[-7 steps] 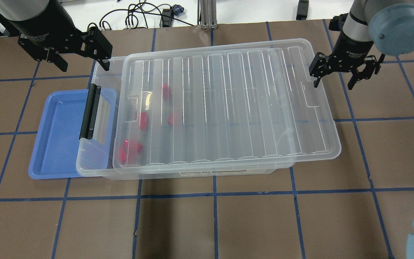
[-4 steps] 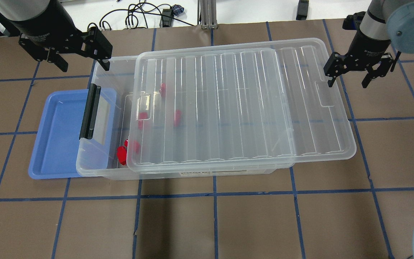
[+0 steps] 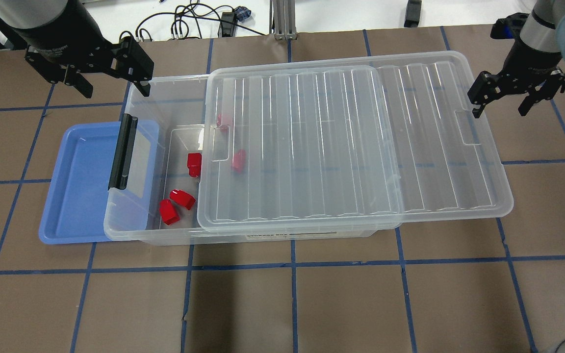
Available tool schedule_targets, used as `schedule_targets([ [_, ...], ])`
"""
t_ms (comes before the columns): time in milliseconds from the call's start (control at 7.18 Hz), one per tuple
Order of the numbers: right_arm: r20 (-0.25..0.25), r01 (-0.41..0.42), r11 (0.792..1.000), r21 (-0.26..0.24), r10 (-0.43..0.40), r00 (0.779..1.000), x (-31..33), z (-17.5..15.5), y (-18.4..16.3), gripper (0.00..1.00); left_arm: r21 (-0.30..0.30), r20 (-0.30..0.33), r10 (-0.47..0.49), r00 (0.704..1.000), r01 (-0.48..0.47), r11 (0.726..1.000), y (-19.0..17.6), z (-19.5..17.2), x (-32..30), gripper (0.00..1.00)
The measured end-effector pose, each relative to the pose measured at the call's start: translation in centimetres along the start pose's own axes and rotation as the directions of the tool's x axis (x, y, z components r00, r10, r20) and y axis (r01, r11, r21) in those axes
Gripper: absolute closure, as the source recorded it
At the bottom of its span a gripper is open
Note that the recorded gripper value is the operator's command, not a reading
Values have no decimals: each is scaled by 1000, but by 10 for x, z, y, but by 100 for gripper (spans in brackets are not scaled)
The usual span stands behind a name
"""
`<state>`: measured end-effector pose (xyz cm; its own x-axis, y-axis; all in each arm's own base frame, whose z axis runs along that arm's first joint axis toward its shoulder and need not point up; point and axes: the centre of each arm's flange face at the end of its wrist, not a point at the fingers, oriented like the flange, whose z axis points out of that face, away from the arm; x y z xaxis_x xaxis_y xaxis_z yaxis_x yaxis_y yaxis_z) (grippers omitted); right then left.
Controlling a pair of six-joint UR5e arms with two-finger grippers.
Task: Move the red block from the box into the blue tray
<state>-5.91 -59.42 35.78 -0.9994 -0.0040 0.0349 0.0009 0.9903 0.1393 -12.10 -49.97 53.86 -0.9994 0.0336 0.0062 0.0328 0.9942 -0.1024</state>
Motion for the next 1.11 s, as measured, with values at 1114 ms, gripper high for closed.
schedule_targets([
  [1114,-43,55,999,-1,-55,998,31,0,3,0,-7,-2,5,1000,-5,1000,-1,4,4,0],
])
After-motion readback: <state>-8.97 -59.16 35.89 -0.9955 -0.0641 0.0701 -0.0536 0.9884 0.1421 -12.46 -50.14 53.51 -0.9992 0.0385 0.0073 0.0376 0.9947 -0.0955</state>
